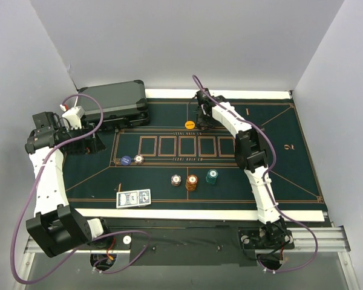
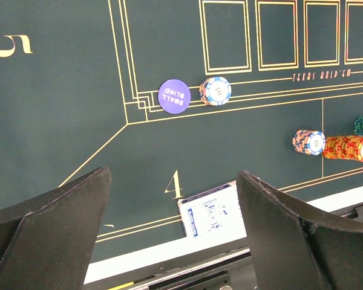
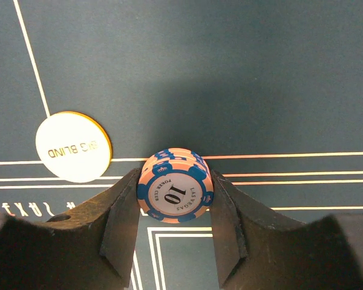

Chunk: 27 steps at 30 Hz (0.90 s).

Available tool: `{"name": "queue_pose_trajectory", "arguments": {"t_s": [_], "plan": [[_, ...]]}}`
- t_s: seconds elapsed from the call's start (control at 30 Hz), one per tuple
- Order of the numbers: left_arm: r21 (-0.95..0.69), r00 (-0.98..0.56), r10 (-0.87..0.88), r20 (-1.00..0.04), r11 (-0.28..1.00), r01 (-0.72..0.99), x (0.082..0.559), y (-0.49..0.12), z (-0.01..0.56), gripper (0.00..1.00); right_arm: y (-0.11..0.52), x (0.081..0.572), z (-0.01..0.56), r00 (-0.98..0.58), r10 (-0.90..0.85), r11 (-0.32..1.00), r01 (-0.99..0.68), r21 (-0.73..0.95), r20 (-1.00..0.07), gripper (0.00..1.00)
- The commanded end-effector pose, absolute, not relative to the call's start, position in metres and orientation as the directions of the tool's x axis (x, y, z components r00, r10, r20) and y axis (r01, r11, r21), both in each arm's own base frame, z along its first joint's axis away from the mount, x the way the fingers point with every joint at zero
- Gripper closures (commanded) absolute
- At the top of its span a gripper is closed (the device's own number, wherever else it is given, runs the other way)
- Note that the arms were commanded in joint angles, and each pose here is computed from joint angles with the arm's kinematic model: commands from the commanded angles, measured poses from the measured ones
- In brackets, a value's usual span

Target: Distribute texas hold em gaming equipment

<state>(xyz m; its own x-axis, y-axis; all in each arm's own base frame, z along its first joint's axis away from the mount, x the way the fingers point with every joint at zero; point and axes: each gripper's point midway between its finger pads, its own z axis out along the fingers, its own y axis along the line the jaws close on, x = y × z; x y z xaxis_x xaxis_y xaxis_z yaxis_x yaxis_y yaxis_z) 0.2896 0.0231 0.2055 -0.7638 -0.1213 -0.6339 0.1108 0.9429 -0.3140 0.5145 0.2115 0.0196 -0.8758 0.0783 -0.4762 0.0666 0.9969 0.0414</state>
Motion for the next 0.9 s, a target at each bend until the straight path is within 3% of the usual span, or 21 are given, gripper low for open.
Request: {"name": "queue_pose_trajectory", "arguments": {"t_s": [0.0,0.1,0.2,0.33,0.67,0.87], "plan": [[-0.294,-0.732,-0.1,-0.674,0.945,0.141,0.297,0.025,0.212,0.04,0.214,0.523,0.028,-0.866,0.108,0.994,0.081,0.076,-0.488,0.76],[-0.295,-0.735,-0.103,-0.67,0.945,0.137,0.298,0.026,0.209,0.04,0.214,0.521,0.025,-0.872,0.103,0.994,0.076,0.077,-0.478,0.7],[-0.296,-0.737,-0.103,-0.668,0.945,0.136,0.297,0.026,0.208,0.04,0.214,0.516,0.025,-0.879,0.1,0.994,0.072,0.078,-0.467,0.49],[-0.302,-0.737,-0.102,-0.668,0.943,0.144,0.295,0.023,0.21,0.04,0.212,0.513,0.032,-0.876,0.102,0.994,0.073,0.079,-0.471,0.34],[-0.29,-0.723,-0.09,-0.685,0.944,0.157,0.284,0.019,0.223,0.04,0.218,0.476,0.125,-0.814,0.06,0.996,0.015,0.083,-0.578,0.24],[-0.283,-0.719,-0.084,-0.69,0.945,0.161,0.276,0.016,0.226,0.04,0.26,0.397,0.143,-0.808,-0.112,0.986,-0.161,0.035,-0.578,0.17]]}}
